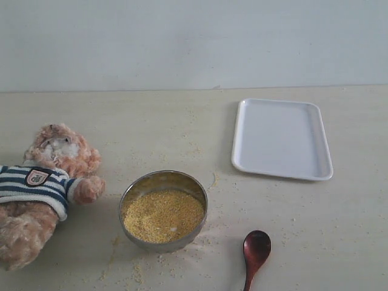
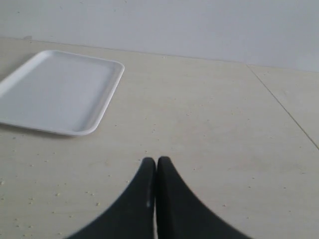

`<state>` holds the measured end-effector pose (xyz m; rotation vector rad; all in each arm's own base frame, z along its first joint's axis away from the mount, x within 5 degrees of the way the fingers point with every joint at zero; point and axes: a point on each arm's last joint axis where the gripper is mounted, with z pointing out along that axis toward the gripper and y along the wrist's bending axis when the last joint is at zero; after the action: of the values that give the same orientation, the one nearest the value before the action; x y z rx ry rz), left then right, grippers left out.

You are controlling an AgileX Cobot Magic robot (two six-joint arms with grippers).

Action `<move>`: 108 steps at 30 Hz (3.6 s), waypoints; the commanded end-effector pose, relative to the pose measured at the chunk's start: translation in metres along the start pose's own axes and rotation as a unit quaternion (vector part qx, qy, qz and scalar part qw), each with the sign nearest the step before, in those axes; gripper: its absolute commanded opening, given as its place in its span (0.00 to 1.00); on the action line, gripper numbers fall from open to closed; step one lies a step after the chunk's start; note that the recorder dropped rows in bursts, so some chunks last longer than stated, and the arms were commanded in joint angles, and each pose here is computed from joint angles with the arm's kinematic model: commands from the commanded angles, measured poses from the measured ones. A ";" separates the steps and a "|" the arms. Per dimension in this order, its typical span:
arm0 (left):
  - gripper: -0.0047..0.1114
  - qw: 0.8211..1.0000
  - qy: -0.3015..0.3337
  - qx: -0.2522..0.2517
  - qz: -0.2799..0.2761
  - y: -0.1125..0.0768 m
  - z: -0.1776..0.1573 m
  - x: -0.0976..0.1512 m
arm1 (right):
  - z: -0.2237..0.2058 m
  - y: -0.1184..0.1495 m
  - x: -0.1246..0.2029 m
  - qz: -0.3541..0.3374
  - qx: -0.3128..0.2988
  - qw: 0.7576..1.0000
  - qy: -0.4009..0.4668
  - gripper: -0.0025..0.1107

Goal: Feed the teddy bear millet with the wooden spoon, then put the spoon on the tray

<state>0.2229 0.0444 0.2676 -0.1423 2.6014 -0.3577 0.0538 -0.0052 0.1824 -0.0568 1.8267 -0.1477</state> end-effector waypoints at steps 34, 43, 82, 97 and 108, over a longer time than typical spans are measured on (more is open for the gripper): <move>0.97 0.979 -0.004 0.131 -0.155 0.064 0.135 0.024 | 0.000 0.000 -0.001 -0.002 0.003 1.000 -0.004 0.02; 0.97 0.955 -0.029 0.211 -0.206 0.064 0.161 0.026 | 0.000 0.000 -0.001 -0.003 0.003 1.000 -0.004 0.02; 0.08 0.930 -0.129 0.282 -0.196 0.024 0.075 0.042 | 0.000 0.000 -0.001 -0.003 0.003 1.000 -0.004 0.02; 0.08 0.926 -0.156 0.313 -0.143 0.018 0.071 0.041 | -0.004 0.001 -0.025 0.258 -0.044 0.956 -0.132 0.02; 0.08 0.926 -0.164 0.311 -0.140 0.019 0.071 0.040 | -0.022 -0.023 -0.054 0.494 -0.050 0.799 -0.340 0.02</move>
<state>0.2239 0.0412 0.1800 -0.3325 2.0635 -1.1132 0.0495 -0.0164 0.2367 0.6473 1.0582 0.5925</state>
